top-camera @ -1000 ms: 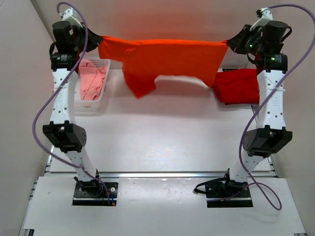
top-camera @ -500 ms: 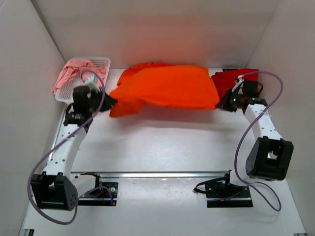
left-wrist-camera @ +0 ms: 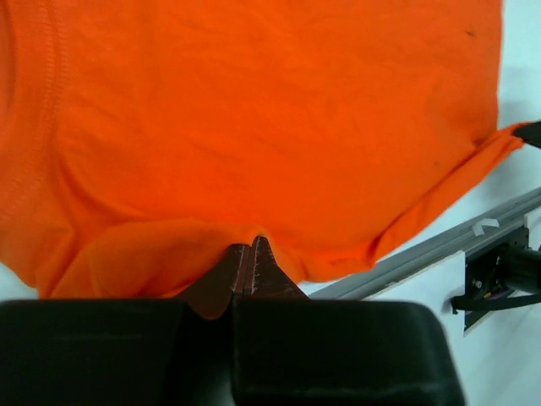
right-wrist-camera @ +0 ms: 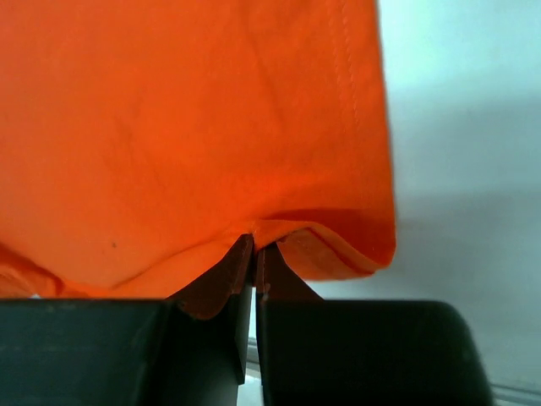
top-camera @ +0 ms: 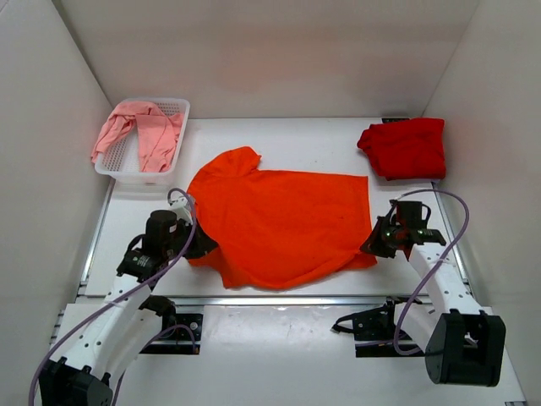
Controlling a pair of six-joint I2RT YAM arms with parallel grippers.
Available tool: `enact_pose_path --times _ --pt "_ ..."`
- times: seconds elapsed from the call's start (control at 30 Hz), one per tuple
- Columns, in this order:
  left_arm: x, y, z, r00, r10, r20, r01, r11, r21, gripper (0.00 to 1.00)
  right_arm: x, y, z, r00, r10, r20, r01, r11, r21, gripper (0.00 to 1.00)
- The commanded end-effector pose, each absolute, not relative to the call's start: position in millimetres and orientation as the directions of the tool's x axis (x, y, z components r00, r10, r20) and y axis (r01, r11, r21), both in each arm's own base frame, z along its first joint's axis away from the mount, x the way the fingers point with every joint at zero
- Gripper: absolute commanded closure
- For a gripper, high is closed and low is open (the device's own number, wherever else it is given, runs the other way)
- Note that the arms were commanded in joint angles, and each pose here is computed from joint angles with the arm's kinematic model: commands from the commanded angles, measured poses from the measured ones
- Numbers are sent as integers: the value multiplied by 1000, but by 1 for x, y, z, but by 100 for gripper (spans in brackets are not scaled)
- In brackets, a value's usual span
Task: Fold and stack the t-shirts
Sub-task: Flatten out the tshirt
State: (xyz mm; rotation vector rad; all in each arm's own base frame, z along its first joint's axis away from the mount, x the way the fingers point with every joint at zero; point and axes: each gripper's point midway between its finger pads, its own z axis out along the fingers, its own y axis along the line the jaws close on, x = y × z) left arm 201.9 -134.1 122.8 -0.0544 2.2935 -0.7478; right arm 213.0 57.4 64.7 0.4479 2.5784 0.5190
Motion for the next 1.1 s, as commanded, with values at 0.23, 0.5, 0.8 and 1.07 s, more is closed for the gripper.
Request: enact_pose_path --times 0.23,0.5,0.8,1.07 --pt "223 -108 132 -691 -307 -654 53 882 -469 100 223 27 68 -794 465 -391 292 857 425 100" --pt "243 -86 141 -664 -329 -672 -28 908 -418 100 231 32 70 -812 460 -359 278 846 454 100" --pt "252 -65 149 -619 -322 -716 -71 931 -357 100 226 40 76 -803 480 -353 269 821 504 100" --pt "315 -70 229 -482 -378 -791 13 899 -437 100 301 37 152 -715 455 -530 124 829 545 100"
